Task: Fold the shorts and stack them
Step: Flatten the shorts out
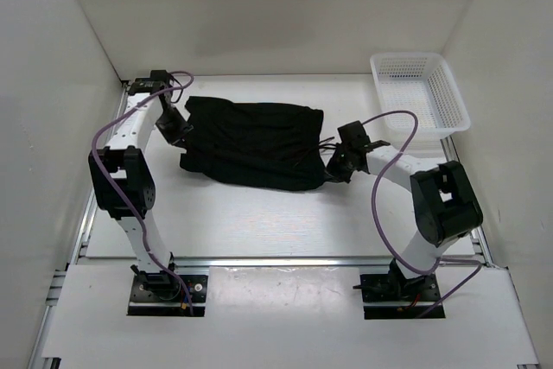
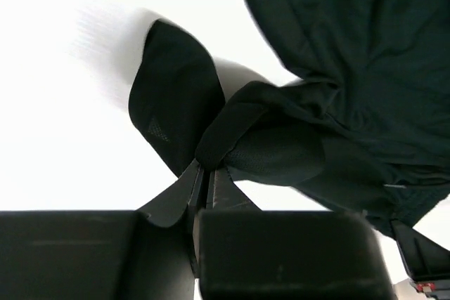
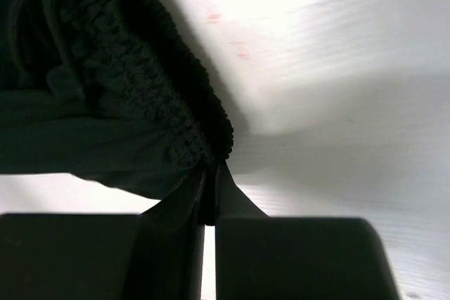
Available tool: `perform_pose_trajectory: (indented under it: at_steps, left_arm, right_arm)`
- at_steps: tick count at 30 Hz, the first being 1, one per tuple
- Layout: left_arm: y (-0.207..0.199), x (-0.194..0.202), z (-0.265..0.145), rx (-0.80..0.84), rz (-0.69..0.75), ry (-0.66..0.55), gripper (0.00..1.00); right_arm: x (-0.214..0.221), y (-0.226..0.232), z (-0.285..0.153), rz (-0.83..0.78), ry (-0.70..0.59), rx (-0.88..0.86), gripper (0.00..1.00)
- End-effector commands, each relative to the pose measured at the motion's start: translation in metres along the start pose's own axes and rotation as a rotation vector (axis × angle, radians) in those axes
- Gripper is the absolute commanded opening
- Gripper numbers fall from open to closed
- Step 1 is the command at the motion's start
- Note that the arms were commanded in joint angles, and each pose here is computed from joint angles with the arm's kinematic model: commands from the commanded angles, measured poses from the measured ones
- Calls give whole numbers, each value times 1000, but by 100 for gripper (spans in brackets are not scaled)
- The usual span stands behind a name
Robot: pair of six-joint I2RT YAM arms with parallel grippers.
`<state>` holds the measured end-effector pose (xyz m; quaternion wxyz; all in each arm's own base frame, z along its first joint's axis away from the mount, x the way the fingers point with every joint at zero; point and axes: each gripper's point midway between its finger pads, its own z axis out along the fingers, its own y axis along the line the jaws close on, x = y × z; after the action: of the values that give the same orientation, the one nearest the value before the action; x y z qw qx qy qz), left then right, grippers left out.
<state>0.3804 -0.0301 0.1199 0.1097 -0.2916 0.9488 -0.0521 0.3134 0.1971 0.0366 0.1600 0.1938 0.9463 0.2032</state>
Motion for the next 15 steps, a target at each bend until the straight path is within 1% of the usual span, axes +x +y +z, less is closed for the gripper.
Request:
perform_pose_trajectory:
  at_steps: [1, 2, 3, 5, 6, 8, 10, 11, 12, 13, 15]
  left_arm:
    - [-11, -3, -22, 71, 48, -11, 10]
    - [-14, -3, -20, 85, 59, 1, 10]
    - [-19, -5, -21, 108, 82, 4, 14]
    - [-25, -5, -20, 116, 103, 15, 22]
    - [-27, -8, -23, 122, 116, 5, 30]
    - [-33, -8, -16, 127, 138, 19, 35]
    - [-47, -15, -19, 178, 155, 19, 36]
    - [-53, -17, -16, 184, 176, 15, 36]
    - [-61, -29, -10, 189, 177, 6, 36]
    - [-60, -34, -5, 166, 175, 3, 36]
    - [-51, -45, 4, 88, 160, 21, 29]
  right_arm:
    - [-4, -30, -11, -35, -29, 82, 0]
    - [-4, -37, -13, -34, -27, 92, 0]
    - [-3, -36, -14, -45, -20, 86, 0]
    - [-4, -39, -17, -69, -21, 89, 0]
    - [-3, -41, -17, -76, -13, 97, 0]
    - [-1, -41, -17, -91, -4, 88, 0]
    - [-8, -33, -21, -103, -17, 75, 0]
    - [-7, -35, -19, -111, -10, 82, 0]
    - [-12, -31, -21, -105, -19, 67, 0]
    - [-14, -30, -19, -105, -18, 68, 0]
    - [-18, -24, -20, -115, -16, 57, 0]
